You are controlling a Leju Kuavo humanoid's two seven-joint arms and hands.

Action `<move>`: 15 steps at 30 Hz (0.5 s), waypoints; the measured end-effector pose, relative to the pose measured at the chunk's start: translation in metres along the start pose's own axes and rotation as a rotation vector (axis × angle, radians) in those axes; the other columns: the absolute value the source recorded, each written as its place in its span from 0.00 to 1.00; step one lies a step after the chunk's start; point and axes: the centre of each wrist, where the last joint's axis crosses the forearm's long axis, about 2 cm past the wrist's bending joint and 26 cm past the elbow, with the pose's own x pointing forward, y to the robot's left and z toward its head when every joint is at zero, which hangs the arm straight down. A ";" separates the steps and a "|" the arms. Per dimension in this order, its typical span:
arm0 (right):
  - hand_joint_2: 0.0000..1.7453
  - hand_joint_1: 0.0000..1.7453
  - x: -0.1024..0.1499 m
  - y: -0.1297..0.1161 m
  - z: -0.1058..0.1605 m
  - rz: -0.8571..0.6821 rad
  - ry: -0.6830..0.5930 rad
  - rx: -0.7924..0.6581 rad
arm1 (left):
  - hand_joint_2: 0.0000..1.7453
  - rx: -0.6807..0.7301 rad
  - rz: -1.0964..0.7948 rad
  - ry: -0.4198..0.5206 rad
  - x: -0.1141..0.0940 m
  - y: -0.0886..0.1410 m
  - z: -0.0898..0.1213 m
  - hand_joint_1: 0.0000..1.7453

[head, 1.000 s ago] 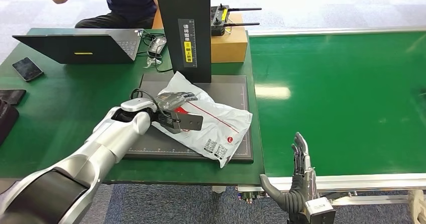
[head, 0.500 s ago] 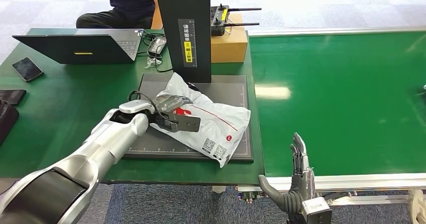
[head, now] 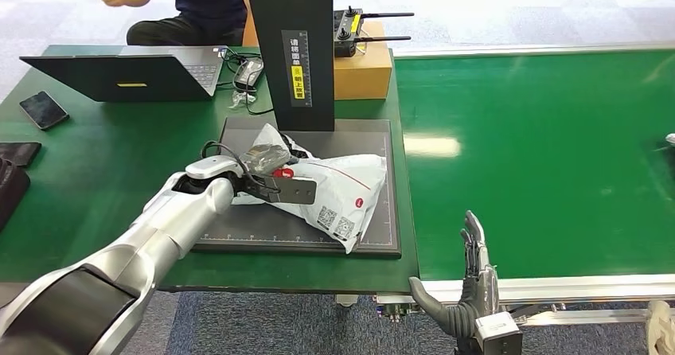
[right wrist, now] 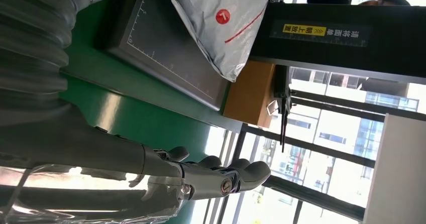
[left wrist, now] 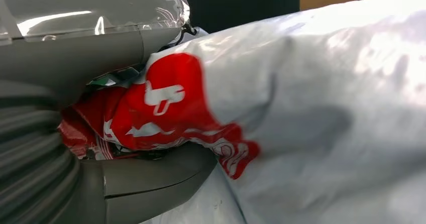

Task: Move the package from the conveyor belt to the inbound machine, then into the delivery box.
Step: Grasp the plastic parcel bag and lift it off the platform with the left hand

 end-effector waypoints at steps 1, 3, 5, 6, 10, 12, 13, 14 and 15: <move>1.00 0.00 0.000 0.000 0.000 0.001 0.001 -0.001 | 1.00 0.016 0.003 -0.001 -0.001 0.001 0.001 1.00; 1.00 0.00 0.001 0.000 0.001 0.005 0.003 -0.003 | 1.00 0.052 0.012 -0.001 -0.006 0.004 0.003 1.00; 1.00 0.00 0.001 -0.001 0.002 0.008 0.004 -0.004 | 1.00 0.089 0.027 0.002 -0.012 0.007 0.006 1.00; 1.00 0.00 0.001 -0.001 0.002 0.010 0.005 -0.004 | 1.00 0.109 0.036 0.004 -0.016 0.009 0.007 1.00; 1.00 0.00 0.002 -0.003 0.004 0.020 0.008 0.003 | 1.00 0.221 0.100 -0.007 -0.035 0.021 0.018 1.00; 1.00 0.00 0.002 -0.004 0.005 0.021 0.012 0.006 | 1.00 0.280 0.135 -0.014 -0.044 0.029 0.025 1.00; 1.00 0.00 0.002 -0.004 0.005 0.020 0.014 0.007 | 1.00 0.308 0.151 -0.015 -0.049 0.032 0.029 1.00; 1.00 0.00 0.002 -0.004 0.006 0.019 0.015 0.008 | 1.00 0.333 0.166 -0.015 -0.053 0.035 0.032 1.00; 1.00 0.00 0.002 -0.004 0.006 0.018 0.016 0.009 | 1.00 0.361 0.183 -0.014 -0.058 0.037 0.036 1.00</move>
